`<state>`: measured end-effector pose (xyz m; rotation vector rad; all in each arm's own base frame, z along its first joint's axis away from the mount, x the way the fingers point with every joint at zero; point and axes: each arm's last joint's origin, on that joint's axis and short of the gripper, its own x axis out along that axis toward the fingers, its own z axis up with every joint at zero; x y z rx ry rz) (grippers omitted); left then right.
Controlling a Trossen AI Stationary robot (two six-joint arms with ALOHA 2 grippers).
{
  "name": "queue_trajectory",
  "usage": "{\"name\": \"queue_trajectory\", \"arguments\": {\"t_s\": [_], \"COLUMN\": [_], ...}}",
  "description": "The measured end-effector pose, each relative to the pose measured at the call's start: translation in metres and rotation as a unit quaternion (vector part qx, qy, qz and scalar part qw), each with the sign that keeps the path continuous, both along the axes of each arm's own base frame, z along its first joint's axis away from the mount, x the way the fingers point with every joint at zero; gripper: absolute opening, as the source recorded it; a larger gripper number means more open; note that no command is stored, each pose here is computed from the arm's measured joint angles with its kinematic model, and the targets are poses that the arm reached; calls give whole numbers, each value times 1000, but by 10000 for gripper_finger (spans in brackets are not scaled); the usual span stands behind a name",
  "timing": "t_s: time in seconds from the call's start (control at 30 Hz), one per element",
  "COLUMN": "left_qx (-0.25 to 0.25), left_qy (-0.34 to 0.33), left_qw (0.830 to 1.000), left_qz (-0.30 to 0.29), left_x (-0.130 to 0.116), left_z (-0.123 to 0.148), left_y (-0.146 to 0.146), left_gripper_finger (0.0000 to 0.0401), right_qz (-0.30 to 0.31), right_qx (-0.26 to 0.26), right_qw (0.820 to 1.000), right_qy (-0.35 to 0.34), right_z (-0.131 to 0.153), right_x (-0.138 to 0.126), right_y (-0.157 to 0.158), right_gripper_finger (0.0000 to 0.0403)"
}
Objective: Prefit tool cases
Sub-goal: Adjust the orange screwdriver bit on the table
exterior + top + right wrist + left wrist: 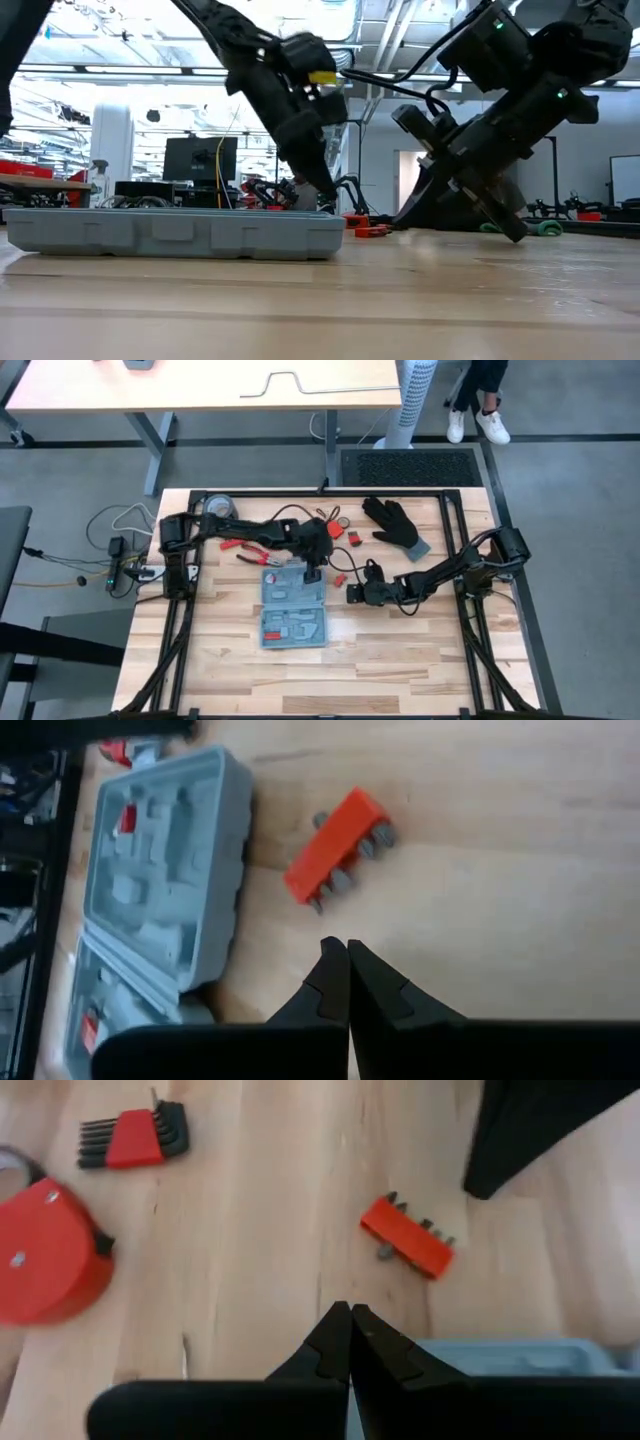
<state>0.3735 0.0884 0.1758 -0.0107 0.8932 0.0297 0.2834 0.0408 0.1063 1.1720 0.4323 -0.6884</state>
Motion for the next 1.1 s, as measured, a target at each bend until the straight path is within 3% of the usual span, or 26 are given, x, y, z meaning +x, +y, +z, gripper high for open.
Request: {"name": "queue_trajectory", "arguments": {"t_s": [0.23, 0.47, 0.77, 1.0, 1.1], "left_qx": [-56, -61, -22, -65, -60], "left_qy": [3, 12, -19, 4, 7], "left_qw": [998, 993, 993, 991, 990], "left_qz": [-33, -99, -113, -118, -128], "left_x": [6, 1, 11, 12, 15], "left_z": [-6, -11, -14, -29, -34], "left_y": [22, 20, 16, 11, 7], "left_gripper_finger": [0, 0, 0, 0, 0], "right_qz": [-30, -84, -67, -46, -41], "right_qx": [22, 37, 11, -3, -5], "right_qw": [999, 996, 995, 996, 997], "right_qy": [-9, -11, 74, 76, 72], "right_z": [0, 0, 6, 6, 4], "right_x": [-2, -2, 7, 10, 12], "right_y": [5, 0, -15, -24, -24], "right_gripper_finger": [0, 0, 0, 0, 0]}}
